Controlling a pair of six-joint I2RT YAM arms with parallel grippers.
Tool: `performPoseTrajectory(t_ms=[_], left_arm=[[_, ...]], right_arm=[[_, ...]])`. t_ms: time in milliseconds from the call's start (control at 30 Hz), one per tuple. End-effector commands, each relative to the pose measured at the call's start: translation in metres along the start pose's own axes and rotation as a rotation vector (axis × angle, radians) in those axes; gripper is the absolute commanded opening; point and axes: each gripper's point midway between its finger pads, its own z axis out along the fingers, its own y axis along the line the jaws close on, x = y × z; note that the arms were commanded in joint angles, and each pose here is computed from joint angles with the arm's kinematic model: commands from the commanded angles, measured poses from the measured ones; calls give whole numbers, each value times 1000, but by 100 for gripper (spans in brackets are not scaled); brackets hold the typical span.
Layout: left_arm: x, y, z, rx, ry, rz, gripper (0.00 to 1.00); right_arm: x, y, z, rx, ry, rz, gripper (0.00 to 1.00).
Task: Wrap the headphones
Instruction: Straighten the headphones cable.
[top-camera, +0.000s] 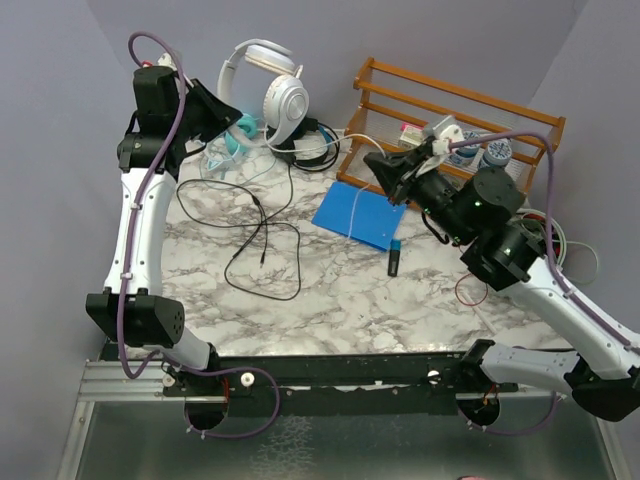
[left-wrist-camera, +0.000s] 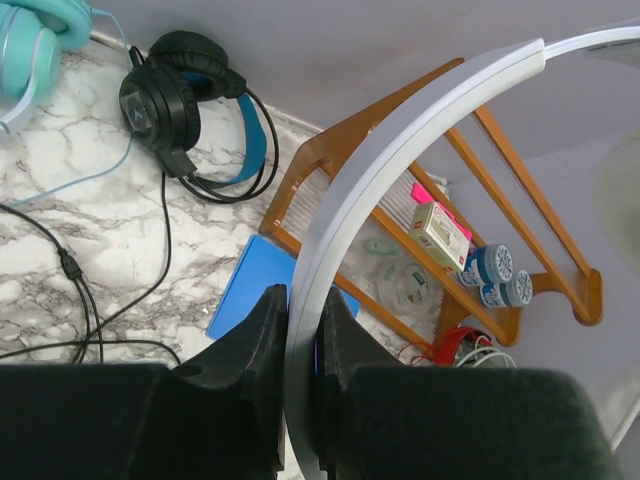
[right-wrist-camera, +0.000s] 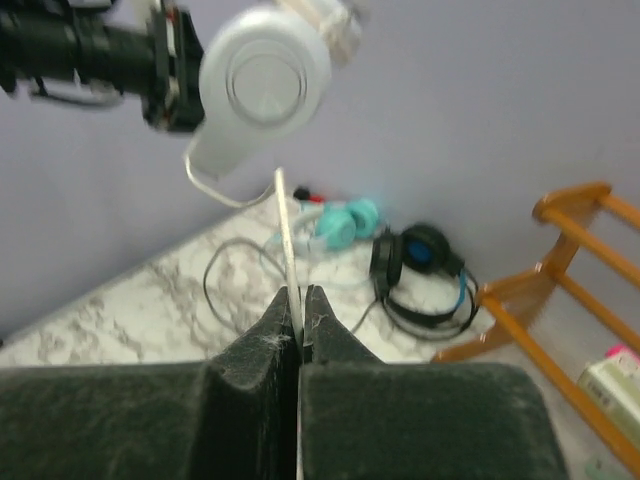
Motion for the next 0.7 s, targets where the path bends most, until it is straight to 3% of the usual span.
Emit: performPoseTrajectory(t_ms=[0,133,367,467,667], left_arm=[[-5,-23,-15,91,-39,-18,0],[4,-23,-14,104,-20,-25,0],[23,-28,-9,112,10,-12,0],[32,-34,-8,123,27,5,0],[56,-39,-7,120,60,25,0]], right_arm=[[127,17,-13,-53,344,38,7],[197,39,-31,-121,474,136,17],[249,54,-60,-186,470,177,69],[259,54,-60,-185,452,178,87],[249,77,-43,-316,300,203,94]])
